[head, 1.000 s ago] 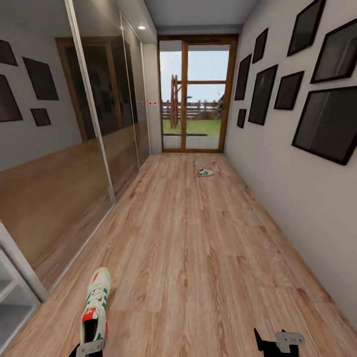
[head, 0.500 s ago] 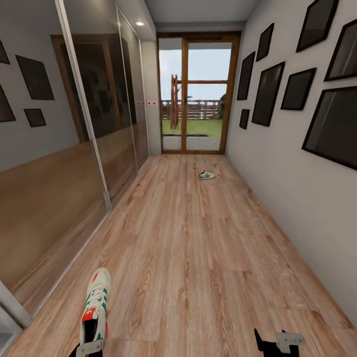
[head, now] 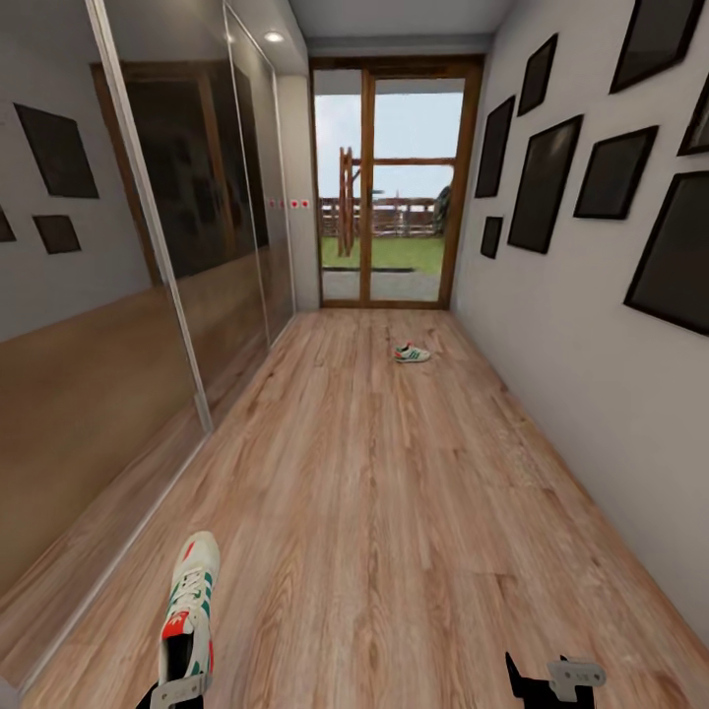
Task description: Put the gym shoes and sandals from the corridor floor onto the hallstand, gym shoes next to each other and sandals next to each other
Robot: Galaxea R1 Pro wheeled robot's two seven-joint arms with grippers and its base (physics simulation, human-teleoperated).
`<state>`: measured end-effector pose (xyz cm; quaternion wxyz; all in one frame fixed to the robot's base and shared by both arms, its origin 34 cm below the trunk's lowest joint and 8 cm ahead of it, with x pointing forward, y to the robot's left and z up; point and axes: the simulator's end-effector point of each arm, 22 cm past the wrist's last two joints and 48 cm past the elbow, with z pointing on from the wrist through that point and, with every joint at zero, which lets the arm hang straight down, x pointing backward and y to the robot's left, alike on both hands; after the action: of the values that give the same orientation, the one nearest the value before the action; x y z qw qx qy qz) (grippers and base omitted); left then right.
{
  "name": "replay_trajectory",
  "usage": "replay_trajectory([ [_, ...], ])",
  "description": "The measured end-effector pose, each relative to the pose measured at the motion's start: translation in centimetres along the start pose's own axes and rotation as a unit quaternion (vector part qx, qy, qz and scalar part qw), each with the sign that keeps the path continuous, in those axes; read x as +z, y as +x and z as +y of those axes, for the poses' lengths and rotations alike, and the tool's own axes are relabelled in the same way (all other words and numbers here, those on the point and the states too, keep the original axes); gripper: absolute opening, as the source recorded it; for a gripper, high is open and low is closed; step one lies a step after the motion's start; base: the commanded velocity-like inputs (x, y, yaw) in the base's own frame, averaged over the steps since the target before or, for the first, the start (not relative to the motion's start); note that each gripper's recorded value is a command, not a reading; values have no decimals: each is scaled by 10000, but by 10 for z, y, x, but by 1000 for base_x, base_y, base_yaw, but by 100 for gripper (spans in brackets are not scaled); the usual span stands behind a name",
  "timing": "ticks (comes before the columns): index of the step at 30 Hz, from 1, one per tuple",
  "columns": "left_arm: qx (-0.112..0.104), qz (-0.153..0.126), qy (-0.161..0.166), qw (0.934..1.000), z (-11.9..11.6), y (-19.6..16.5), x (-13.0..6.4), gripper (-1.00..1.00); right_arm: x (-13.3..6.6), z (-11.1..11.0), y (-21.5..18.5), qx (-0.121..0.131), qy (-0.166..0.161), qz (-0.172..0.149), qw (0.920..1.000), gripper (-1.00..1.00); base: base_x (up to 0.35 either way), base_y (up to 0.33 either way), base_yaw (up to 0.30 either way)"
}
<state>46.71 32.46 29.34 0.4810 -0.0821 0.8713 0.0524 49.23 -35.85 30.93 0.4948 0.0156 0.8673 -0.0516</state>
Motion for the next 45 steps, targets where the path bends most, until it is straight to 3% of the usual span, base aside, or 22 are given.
replay_trajectory([
  [45,12,84,-2,10000,0,8,0,-100,0,0,8,-70,-46,91,9999,100,336,0,0],
])
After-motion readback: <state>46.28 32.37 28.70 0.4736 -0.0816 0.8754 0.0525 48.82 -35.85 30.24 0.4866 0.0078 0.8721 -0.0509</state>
